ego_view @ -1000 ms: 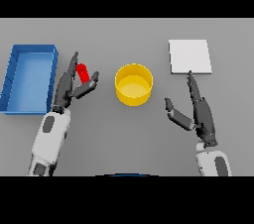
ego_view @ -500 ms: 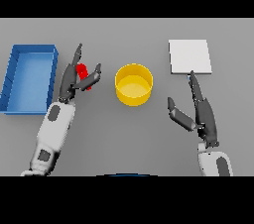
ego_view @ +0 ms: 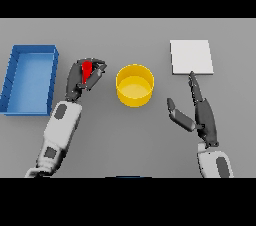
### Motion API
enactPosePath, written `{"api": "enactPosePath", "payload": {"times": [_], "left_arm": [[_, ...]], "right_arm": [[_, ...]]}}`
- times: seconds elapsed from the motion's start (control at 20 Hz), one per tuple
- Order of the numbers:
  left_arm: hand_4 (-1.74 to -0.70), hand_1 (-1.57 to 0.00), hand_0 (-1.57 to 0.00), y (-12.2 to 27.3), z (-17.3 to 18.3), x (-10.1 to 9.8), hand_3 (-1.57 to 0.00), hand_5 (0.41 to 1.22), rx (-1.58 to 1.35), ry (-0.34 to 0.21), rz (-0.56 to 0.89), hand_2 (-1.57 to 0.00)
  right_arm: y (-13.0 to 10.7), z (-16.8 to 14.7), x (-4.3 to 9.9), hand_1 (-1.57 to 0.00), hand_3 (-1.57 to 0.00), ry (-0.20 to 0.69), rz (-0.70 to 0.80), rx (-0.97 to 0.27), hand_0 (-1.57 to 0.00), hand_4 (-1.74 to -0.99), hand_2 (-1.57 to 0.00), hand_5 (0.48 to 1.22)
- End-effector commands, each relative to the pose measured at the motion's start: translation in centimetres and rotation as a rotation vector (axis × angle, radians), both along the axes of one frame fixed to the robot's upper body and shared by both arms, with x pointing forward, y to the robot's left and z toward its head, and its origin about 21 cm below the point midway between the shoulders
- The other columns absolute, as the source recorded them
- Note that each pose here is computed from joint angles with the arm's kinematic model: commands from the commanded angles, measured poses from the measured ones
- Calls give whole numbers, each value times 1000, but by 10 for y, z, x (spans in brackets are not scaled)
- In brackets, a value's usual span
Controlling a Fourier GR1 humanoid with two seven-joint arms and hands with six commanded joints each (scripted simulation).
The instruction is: Pick up the red beaker and tilt it to pour out 1 green nut into yellow bowl. Pick up the yellow bowl and place it on the metallic measuring scale.
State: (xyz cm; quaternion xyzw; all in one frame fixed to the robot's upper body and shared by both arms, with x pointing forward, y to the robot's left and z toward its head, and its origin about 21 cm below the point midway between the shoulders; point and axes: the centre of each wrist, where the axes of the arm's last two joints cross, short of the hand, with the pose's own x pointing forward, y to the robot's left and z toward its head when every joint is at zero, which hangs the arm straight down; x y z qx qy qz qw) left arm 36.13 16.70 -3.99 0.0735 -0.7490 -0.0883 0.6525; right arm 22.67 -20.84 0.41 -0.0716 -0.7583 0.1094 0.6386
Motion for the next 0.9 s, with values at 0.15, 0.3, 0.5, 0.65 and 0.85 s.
{"api": "enactPosePath", "payload": {"times": [0.15, 0.3, 0.5, 0.65, 0.85], "left_arm": [[-1697, -1488, -1485, 2, 14, 5, -1451, 1127, 13, -18, 15, -1488], [-1718, -1529, -1527, 8, 32, 10, -1509, 1126, 75, -67, -2, -1528], [-1732, -1554, -1553, 10, 63, 16, -1546, 1137, 321, -115, -94, -1554], [-1735, -1560, -1559, 1, 83, 20, -1555, 1132, 519, -129, -173, -1560], [-1735, -1560, -1559, 3, 92, 22, -1555, 1136, 597, -117, -199, -1560]], "right_arm": [[-2, 3, 0, 1, 1, -7, -6, -21, 1, -1175, 1, 667], [-2, 0, -1, 1, 1, -10, -17, -51, 1, -1127, 1, 659], [0, 4, -5, 1, 1, -21, -18, -69, 1, -1101, 1, 658], [-4, 2, -3, 1, 1, -10, -16, -65, 1, -1092, 1, 663], [-3, 1, -7, 1, 1, -9, -12, -74, 1, -1092, 1, 664]]}}
